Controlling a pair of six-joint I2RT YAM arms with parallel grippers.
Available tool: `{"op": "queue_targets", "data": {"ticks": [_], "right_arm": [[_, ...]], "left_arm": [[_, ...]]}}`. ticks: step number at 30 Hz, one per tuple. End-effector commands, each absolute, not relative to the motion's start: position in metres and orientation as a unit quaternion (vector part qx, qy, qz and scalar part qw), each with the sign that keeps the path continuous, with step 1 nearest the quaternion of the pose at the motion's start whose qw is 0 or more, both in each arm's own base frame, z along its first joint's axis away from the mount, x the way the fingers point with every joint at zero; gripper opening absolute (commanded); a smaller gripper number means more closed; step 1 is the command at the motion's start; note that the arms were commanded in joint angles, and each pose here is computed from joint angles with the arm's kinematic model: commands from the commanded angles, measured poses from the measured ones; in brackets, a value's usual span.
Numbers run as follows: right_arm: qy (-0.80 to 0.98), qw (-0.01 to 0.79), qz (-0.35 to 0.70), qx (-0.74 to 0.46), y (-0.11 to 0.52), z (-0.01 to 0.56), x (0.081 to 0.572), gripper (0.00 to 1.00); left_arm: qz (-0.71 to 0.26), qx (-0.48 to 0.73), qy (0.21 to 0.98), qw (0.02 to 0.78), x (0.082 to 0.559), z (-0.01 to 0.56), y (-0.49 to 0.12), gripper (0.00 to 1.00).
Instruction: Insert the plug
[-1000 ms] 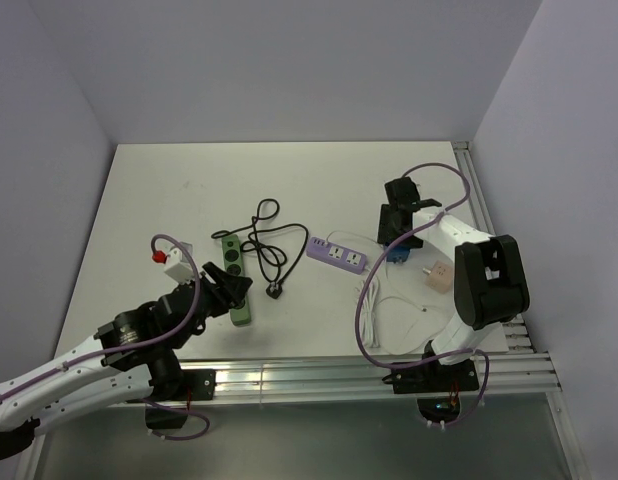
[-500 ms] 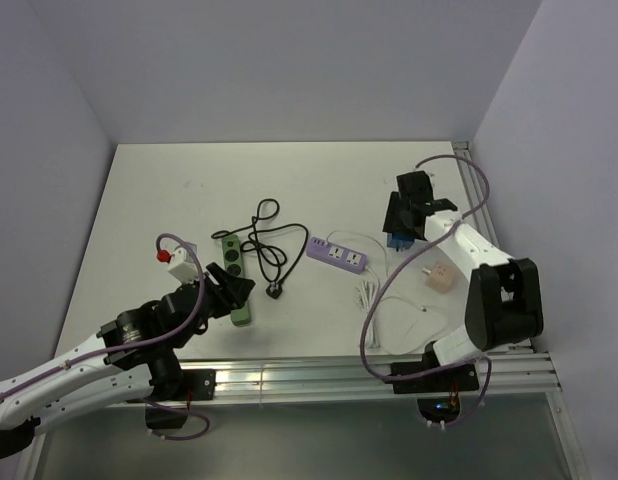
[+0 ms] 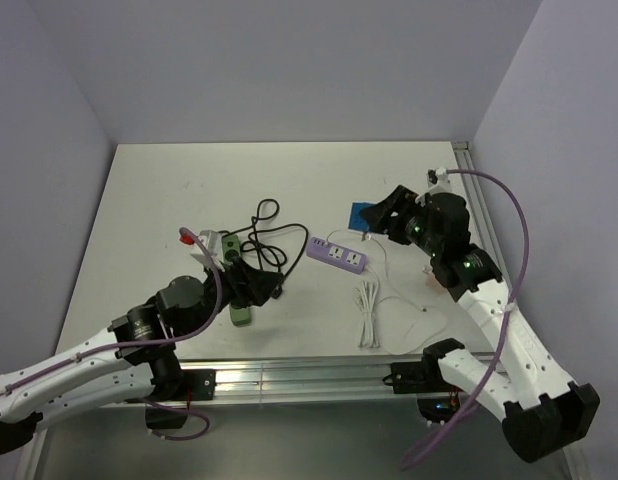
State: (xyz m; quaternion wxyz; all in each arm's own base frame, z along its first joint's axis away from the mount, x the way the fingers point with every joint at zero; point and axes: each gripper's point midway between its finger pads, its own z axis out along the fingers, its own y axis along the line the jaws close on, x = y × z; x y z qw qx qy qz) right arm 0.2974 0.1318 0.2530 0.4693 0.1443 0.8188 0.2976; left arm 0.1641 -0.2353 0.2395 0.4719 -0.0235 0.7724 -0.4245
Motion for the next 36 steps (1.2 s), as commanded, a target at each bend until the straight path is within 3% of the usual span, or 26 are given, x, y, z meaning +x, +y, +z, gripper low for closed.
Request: {"op": "queue_targets", "data": {"ticks": [1,9,11,36], "right_arm": [[0.772,0.446,0.429,0.145,0.174,0.289,0.273,0.00],[0.717,0.400,0.537,0.194,0.195,0.311,0.239,0.00],[0.709,0.390,0.547,0.213,0.195,0.308,0.238,0.00],[0.726,0.326,0.525,0.303,0.246,0.307,0.236,0.00]], "left_arm": [[-0.478,0.021,0.696,0.536,0.170,0.297,-0.255,0.77],[-0.499,0.050,0.626,0.597,0.177,0.332,-0.270,0.83],[-0.504,0.060,0.606,0.612,0.176,0.333,-0.271,0.91],[-0.449,0.138,0.613,0.635,0.187,0.333,-0.326,0.91]]}}
